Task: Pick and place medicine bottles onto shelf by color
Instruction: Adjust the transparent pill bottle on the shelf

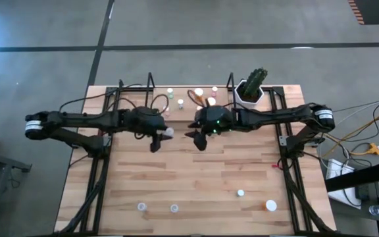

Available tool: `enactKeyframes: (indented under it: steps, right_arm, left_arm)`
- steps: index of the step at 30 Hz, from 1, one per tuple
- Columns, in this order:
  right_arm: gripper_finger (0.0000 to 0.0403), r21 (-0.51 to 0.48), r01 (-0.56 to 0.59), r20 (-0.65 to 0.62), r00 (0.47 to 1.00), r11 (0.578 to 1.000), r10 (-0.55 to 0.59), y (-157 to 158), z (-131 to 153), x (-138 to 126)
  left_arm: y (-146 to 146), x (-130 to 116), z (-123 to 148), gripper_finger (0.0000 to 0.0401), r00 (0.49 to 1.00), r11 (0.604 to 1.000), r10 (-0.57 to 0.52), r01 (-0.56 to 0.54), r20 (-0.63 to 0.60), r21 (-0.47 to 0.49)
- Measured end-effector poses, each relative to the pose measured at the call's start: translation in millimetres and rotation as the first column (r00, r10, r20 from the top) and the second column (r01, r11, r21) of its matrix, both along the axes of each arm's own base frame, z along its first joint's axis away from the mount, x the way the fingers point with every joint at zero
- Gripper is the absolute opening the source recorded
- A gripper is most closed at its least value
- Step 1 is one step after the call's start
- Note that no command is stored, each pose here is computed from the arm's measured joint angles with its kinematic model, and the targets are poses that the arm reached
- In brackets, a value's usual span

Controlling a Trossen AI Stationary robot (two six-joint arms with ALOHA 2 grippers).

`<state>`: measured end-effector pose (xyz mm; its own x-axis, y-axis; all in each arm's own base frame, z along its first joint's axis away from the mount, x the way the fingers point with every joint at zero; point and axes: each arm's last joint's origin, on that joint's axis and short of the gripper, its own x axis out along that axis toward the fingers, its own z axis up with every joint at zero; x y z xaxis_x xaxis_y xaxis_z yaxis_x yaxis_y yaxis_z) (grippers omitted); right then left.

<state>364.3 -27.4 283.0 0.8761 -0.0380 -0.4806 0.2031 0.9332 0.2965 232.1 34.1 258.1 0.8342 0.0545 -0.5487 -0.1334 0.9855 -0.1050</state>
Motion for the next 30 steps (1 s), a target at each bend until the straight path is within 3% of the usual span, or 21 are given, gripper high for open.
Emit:
enactKeyframes:
  steps: [3,9,17,24,30]
  right_arm:
    - [0.0213,0.025,0.043,0.069,0.997,0.999,-0.045,-9,11,3]
    - [0.0245,0.056,0.095,0.117,0.988,0.994,-0.101,-24,31,10]
    - [0.0258,0.070,0.107,-0.061,0.993,0.992,-0.103,-28,16,41]
    - [0.0238,0.055,0.108,-0.181,0.979,0.993,-0.097,-32,14,56]
    - [0.0182,0.055,0.107,-0.200,0.975,0.993,-0.094,-34,15,59]
  left_arm:
    - [3,7,6,0.0140,0.994,0.998,0.050,-0.052,0.093,0.023]
    - [6,19,3,0.0140,0.986,0.993,0.102,-0.110,0.135,0.048]
    - [8,33,2,0.0140,0.986,0.993,0.103,-0.110,0.134,0.049]
    - [9,33,4,0.0140,0.984,0.991,0.115,-0.124,0.133,0.058]
    - [9,33,4,0.0140,0.984,0.989,0.122,-0.132,0.131,0.063]
